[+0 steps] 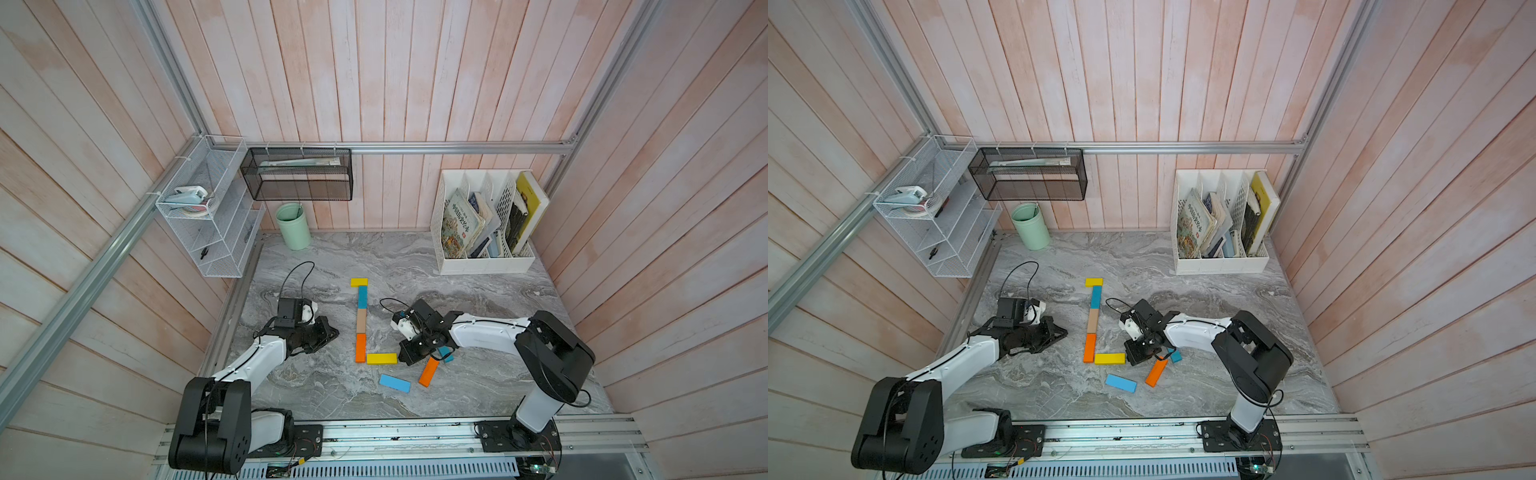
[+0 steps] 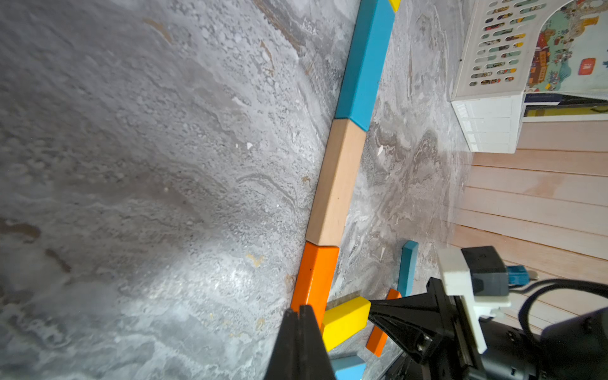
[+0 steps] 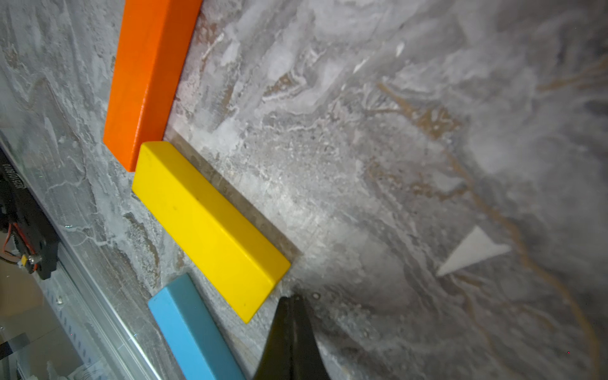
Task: Assemble a giraffe with building blocks
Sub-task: Assemble the building block at the center of the board.
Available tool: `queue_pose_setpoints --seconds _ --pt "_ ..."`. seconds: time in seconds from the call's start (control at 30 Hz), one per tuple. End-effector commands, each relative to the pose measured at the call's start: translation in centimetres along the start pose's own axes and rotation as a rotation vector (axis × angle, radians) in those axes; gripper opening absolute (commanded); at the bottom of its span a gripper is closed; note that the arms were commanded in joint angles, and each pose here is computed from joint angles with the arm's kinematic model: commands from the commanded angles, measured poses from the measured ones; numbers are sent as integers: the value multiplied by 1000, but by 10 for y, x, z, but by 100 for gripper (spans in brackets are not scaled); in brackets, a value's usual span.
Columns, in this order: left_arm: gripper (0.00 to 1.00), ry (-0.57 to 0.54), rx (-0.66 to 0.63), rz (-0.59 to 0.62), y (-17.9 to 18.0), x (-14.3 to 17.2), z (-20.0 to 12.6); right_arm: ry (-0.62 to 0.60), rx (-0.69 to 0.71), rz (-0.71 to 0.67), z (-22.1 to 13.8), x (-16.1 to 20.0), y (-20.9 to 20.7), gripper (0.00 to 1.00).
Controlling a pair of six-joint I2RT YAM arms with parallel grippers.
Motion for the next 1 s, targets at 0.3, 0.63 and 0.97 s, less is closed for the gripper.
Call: queue_pose_setpoints --seconds 0.3,0.63,0.97 --pt "0 1 8 11 1 0 0 3 -9 -25 4 3 11 0" --pt "0 -4 9 11 0 1 -2 -62 123 -26 -12 -2 -1 0" --pt "0 -24 53 32 -8 -2 -7 -138 333 90 -86 14 -8 98"
Point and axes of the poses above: each gripper's point midway between its finger pads, its own z axis out along the fingers, its own y axis along the line the jaws close on, x = y × z, the point moved 7 cm from there along -z, back along the fingers, and after that the axes turned 11 degrees about z, right-handed, at the moved point
